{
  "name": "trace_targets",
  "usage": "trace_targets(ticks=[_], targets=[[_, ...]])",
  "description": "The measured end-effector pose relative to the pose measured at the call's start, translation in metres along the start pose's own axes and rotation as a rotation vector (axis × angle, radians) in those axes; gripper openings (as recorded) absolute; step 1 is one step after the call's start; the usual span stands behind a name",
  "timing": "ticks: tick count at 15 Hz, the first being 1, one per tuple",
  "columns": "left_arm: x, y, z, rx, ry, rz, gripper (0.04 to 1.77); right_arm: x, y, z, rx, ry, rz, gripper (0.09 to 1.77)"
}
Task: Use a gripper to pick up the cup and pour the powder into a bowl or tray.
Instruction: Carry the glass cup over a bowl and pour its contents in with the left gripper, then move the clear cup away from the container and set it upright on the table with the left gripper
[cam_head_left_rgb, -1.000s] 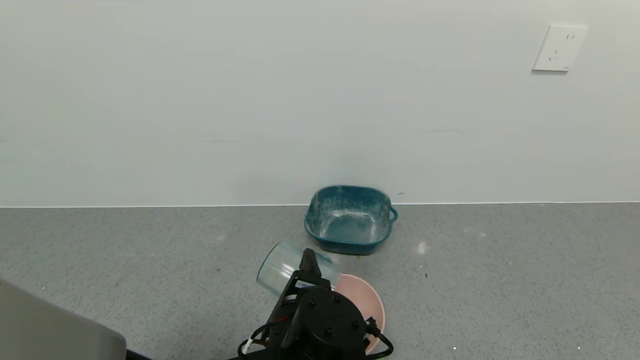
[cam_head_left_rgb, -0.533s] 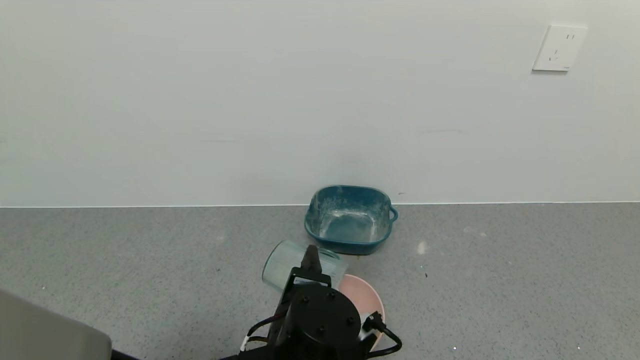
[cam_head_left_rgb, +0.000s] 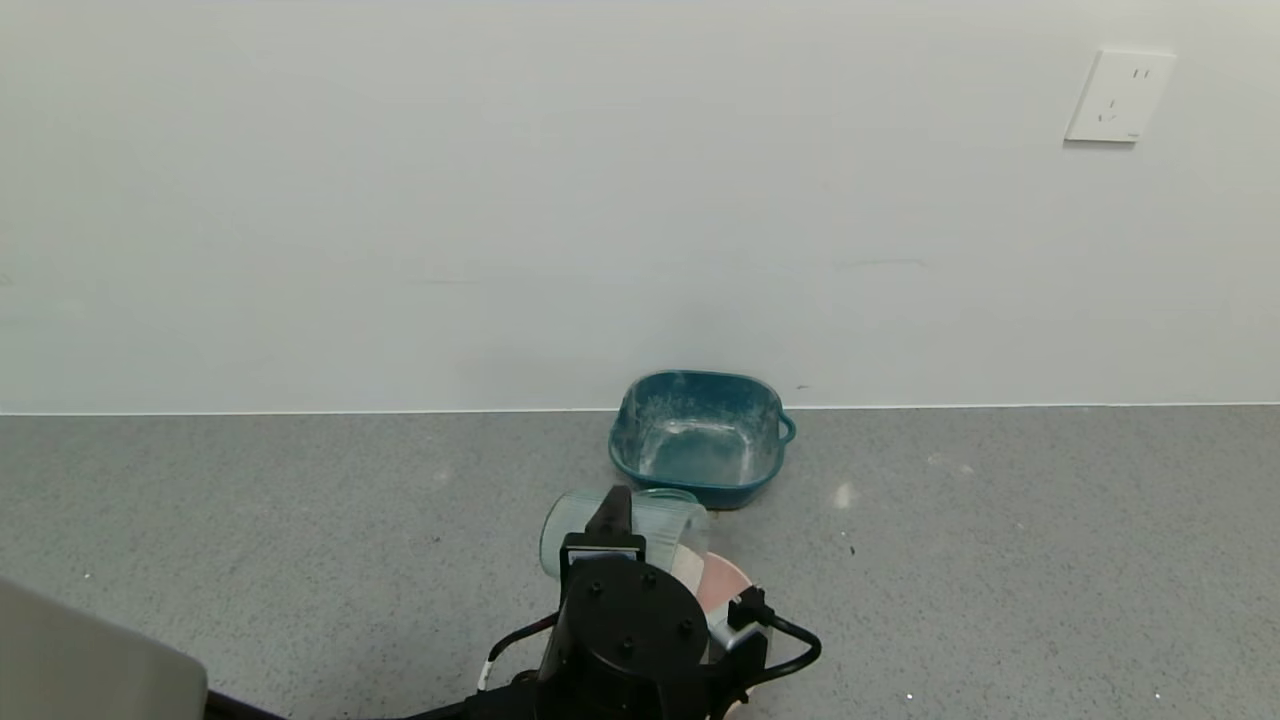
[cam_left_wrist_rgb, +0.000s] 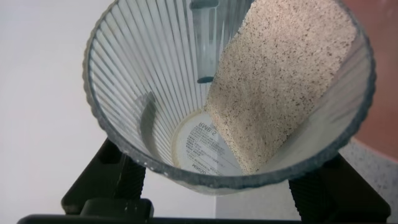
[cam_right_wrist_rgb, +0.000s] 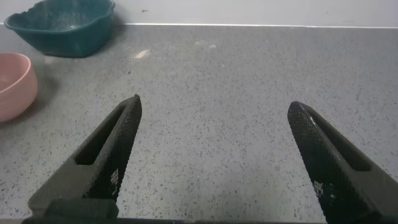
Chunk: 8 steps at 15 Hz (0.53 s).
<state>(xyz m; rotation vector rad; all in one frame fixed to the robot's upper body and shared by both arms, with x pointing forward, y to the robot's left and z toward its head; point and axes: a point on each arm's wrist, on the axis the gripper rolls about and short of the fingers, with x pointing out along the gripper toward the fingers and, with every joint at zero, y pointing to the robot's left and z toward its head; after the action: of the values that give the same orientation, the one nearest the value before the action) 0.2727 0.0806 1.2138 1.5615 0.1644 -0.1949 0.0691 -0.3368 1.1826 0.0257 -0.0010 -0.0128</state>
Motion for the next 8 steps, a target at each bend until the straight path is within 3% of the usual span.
trace_targets(ticks=[5, 8], targets=[[0.018, 0.009, 0.0, -0.29, -0.093, 0.043, 1.29, 0.0, 0.0, 0.0, 0.0, 0.0, 0.0, 1.71], [0.028, 0.013, -0.003, -0.394, -0.102, 0.076, 1.29, 0.0, 0.0, 0.0, 0.0, 0.0, 0.0, 1.71]])
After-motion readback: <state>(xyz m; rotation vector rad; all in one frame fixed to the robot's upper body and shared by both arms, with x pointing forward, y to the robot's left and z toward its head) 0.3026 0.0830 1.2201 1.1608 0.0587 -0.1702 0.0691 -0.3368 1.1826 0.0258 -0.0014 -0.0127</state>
